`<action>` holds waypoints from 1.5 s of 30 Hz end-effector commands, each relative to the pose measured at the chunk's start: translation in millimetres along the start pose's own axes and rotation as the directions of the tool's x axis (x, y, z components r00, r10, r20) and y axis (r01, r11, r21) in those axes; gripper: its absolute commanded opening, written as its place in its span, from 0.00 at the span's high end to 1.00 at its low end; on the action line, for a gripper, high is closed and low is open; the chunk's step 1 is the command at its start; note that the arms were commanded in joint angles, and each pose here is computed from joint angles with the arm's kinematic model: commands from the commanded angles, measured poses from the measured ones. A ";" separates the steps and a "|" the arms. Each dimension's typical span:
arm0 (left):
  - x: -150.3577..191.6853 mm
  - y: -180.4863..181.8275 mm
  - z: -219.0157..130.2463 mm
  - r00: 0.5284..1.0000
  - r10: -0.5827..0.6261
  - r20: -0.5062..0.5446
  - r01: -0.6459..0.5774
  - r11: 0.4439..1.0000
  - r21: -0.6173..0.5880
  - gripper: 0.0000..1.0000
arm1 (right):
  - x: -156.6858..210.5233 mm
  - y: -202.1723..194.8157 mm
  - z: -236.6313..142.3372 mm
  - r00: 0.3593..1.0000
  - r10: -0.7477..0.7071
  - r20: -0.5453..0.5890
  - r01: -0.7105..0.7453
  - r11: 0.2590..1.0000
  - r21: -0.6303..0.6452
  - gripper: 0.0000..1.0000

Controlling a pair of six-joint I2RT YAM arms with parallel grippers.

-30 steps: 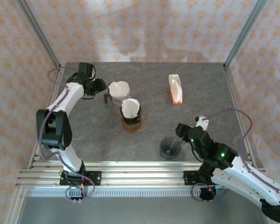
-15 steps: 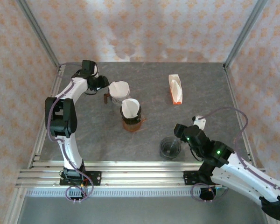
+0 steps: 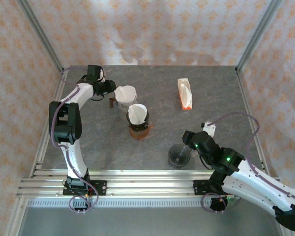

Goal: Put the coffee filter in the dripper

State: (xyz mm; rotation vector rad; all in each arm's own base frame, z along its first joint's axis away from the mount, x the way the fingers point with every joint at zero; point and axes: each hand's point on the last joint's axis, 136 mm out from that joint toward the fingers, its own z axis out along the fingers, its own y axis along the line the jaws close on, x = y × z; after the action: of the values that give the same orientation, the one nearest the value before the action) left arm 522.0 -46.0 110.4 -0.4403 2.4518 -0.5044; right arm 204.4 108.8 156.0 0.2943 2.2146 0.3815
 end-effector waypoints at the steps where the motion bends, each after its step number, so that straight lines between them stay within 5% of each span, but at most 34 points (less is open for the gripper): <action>1: -19.9 -27.8 -23.3 0.996 0.016 0.088 -0.024 0.996 0.086 0.56 | -5.7 3.2 -2.3 1.000 0.005 0.015 -0.004 1.000 -0.010 0.31; 16: 5.7 -21.1 0.6 0.996 0.092 -0.011 -0.092 0.994 0.051 0.62 | -1.2 2.5 1.2 1.000 0.005 0.005 -0.005 1.000 -0.009 0.30; 22: 15.5 -15.2 10.4 0.991 0.127 -0.046 -0.127 0.992 -0.005 0.70 | 0.2 2.1 3.1 1.000 0.003 -0.001 -0.003 1.000 -0.001 0.30; 27: 13.6 5.6 8.2 0.992 0.118 -0.040 -0.122 0.986 -0.114 0.87 | -0.2 2.4 3.2 1.000 0.003 -0.001 -0.003 1.000 -0.001 0.29; 37: 0.5 30.3 -9.8 0.998 0.056 0.005 -0.054 0.979 -0.195 1.00 | -0.6 6.8 5.3 1.000 0.006 -0.002 -0.006 1.000 -0.012 0.29; 45: -25.0 59.4 -71.1 0.988 -0.001 0.157 0.052 0.945 -0.324 1.00 | -3.3 7.6 4.4 1.000 0.009 0.008 -0.009 1.000 -0.015 0.29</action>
State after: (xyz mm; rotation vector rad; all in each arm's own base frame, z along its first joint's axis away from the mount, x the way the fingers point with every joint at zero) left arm 496.9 6.4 101.9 -0.5326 2.4984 -0.1678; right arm 207.4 117.9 154.1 0.2852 2.2263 0.4066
